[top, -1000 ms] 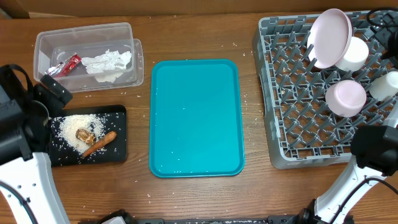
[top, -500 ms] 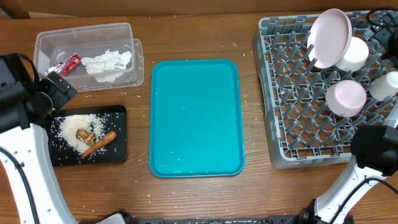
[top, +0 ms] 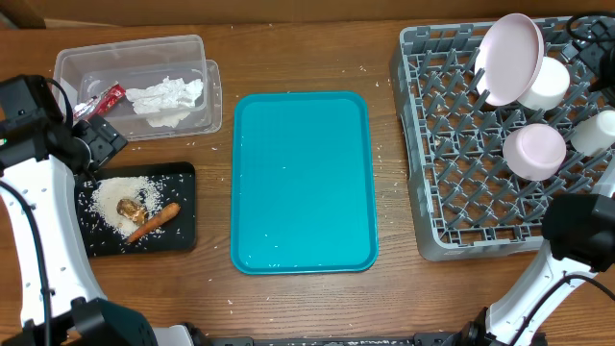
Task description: Sort waste into correct bins and load items into the dishwasher
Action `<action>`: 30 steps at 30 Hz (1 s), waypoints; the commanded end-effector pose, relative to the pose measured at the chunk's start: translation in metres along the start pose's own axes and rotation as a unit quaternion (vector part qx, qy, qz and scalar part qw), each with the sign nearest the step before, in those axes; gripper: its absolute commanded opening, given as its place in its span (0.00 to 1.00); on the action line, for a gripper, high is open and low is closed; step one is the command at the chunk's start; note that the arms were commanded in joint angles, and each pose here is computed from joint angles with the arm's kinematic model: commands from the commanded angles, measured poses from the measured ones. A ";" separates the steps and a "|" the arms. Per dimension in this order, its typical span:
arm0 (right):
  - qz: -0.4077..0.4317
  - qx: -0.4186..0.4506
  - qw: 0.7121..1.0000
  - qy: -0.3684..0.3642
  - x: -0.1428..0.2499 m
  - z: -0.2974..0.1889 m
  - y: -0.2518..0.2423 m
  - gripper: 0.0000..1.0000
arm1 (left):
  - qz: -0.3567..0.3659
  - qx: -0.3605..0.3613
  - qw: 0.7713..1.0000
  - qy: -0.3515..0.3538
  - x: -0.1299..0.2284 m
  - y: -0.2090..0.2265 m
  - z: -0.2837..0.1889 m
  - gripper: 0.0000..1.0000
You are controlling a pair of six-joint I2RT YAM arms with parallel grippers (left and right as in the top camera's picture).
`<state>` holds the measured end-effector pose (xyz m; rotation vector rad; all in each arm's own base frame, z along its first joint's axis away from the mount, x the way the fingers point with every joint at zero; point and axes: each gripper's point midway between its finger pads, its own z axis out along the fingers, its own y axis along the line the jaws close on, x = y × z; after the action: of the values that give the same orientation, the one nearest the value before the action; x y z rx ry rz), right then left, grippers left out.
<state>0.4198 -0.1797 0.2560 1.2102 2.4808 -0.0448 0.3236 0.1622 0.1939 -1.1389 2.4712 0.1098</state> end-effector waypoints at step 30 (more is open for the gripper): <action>0.002 -0.015 1.000 -0.025 -0.006 -0.020 0.001 1.00 | -0.005 -0.003 1.000 0.018 0.002 -0.002 0.013 1.00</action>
<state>0.4198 -0.1797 0.2560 1.2106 2.4806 -0.0447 0.3258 0.1631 0.1831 -1.1504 2.5008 0.1104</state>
